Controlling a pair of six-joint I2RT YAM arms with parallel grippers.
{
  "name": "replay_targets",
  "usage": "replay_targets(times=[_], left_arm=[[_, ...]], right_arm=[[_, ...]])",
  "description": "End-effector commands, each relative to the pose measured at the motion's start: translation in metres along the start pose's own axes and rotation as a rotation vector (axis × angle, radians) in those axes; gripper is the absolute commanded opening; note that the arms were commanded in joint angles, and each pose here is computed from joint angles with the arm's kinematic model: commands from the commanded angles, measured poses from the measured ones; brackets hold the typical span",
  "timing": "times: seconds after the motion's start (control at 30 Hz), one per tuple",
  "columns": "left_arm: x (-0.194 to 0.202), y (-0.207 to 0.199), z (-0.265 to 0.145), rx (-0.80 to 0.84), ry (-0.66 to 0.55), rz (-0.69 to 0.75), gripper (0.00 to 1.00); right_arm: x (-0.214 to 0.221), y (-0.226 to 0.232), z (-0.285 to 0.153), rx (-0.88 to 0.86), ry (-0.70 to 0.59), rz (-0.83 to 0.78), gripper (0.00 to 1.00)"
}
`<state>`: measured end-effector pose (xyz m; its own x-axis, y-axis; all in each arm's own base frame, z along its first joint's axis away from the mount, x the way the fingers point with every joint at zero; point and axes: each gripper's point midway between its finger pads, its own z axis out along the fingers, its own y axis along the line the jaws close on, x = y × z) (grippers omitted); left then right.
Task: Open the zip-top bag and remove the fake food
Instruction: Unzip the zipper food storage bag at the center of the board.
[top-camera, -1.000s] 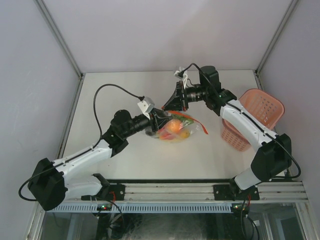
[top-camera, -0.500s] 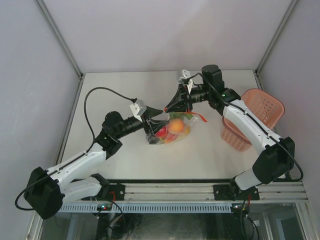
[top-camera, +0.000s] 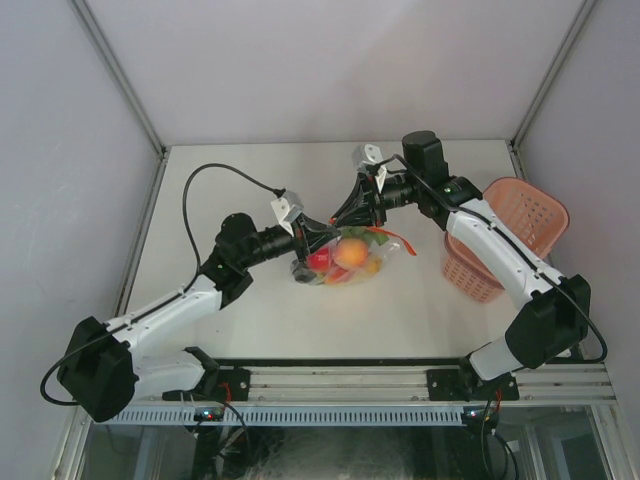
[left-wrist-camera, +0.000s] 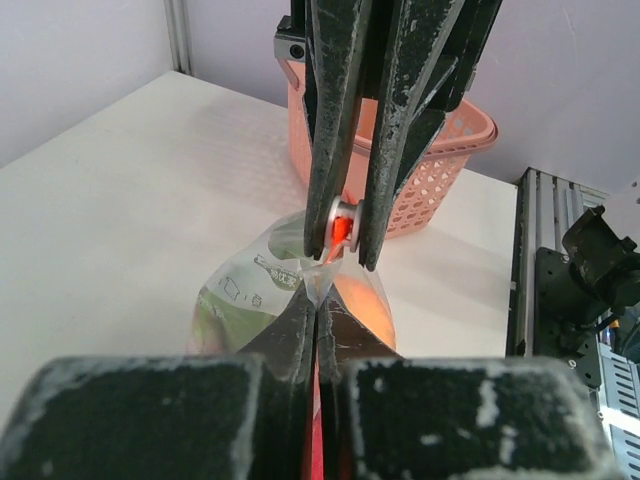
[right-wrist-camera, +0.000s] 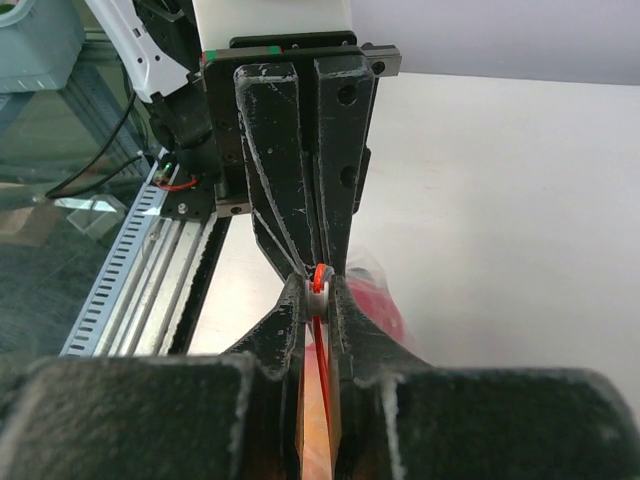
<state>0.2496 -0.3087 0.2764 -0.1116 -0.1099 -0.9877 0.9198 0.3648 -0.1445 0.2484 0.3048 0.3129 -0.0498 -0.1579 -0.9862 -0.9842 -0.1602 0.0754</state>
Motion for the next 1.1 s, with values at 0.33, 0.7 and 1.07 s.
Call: replay_targets(times=[0.33,0.7,1.07], left_arm=[[-0.039,0.004,-0.012,-0.069,-0.136,0.088,0.0],[-0.042,0.006,-0.017,-0.093,-0.166,0.074,0.0],[-0.044,0.008,-0.022,-0.114,-0.195,0.061,0.0]], right_arm=[[-0.011,-0.003,-0.024,0.055,0.009,-0.086,0.0],[0.001,-0.004,-0.03,0.069,0.028,-0.055,0.0],[0.013,-0.002,-0.031,0.088,0.045,-0.001,0.0]])
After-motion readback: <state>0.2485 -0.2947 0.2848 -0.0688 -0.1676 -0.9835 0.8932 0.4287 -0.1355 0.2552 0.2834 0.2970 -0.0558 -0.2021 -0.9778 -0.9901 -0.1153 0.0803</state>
